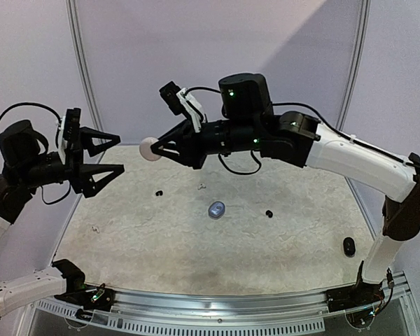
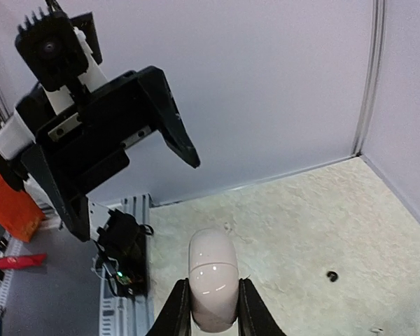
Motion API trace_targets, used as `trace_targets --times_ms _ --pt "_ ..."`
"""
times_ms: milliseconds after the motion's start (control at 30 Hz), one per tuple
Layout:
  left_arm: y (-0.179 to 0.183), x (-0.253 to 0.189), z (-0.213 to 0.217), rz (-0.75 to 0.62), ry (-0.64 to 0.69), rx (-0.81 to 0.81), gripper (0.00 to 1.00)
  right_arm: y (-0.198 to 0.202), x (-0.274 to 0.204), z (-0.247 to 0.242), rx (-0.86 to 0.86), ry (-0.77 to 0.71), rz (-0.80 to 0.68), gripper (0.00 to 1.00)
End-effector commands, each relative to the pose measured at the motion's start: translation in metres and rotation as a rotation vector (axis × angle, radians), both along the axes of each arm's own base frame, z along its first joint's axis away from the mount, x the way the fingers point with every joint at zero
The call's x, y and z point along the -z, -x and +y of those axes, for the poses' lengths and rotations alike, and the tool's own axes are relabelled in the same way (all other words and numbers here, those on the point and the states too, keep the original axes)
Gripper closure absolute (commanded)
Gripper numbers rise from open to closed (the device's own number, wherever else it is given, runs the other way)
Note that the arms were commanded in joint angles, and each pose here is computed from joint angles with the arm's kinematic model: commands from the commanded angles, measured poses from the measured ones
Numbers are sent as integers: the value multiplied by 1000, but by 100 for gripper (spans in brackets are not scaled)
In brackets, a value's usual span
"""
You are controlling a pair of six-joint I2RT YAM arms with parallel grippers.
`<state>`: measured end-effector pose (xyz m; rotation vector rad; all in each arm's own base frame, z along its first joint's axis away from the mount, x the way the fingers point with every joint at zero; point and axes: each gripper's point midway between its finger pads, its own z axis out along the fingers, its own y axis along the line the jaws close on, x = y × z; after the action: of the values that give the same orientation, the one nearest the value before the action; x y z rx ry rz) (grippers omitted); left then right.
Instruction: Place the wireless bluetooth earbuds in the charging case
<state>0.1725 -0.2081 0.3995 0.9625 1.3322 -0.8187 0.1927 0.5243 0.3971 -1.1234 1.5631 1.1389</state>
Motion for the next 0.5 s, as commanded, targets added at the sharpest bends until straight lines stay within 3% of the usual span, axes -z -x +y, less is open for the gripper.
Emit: trace_targets --times_ms 0,133,233,467 --pt "31 67 -1 -27 -374 208 20 23 34 -33 -23 330 -219 100" --pt "30 68 -5 -21 -451 252 30 33 47 -26 -54 473 -419 100" --pt "33 69 -12 6 -481 289 33 39 47 -13 -62 496 -542 100" --pt "43 59 -24 -6 -467 340 47 43 46 1 -73 480 -609 100"
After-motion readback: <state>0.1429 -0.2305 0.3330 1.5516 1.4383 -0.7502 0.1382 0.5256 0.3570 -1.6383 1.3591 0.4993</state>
